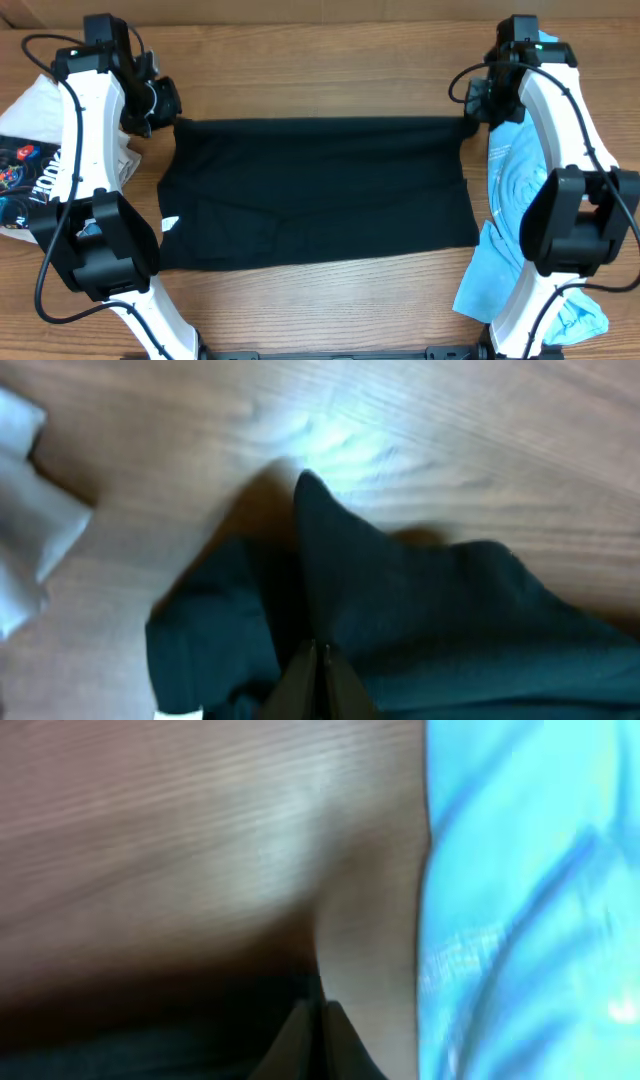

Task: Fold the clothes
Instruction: 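Fold the far half of the t-shirt toward the near edge with both grippers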

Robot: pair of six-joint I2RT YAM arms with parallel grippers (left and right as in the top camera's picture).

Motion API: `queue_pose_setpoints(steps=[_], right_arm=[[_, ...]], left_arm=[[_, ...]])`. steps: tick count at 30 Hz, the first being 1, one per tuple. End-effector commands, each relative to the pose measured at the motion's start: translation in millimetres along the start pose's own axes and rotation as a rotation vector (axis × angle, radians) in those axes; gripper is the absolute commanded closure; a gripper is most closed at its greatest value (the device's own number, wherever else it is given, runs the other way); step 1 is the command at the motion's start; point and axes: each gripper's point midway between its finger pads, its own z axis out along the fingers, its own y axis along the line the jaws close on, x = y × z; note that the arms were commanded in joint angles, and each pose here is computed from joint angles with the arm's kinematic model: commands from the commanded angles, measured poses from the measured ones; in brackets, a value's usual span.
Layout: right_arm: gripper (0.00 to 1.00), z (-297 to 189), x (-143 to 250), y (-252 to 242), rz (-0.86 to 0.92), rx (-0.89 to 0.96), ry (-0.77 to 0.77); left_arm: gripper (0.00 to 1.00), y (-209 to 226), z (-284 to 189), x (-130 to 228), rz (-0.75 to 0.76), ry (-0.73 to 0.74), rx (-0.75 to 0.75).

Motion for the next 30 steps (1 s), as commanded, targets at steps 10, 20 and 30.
queue_pose_setpoints(steps=[10, 20, 30], right_arm=[[0.96, -31.9, 64.5, -22.8, 0.01, 0.096, 0.238], [0.96, -23.3, 83.8, -24.4, 0.009, 0.099, 0.312], [0.96, -17.5, 99.3, -22.9, 0.012, 0.086, 0.372]], left_arm=[[0.96, 50.6, -24.0, 72.9, -0.035, 0.274, -0.289], [0.96, 58.8, -28.8, 128.7, -0.044, 0.481, -0.327], [0.96, 71.5, -14.8, 188.1, -0.083, 0.613, -0.359]])
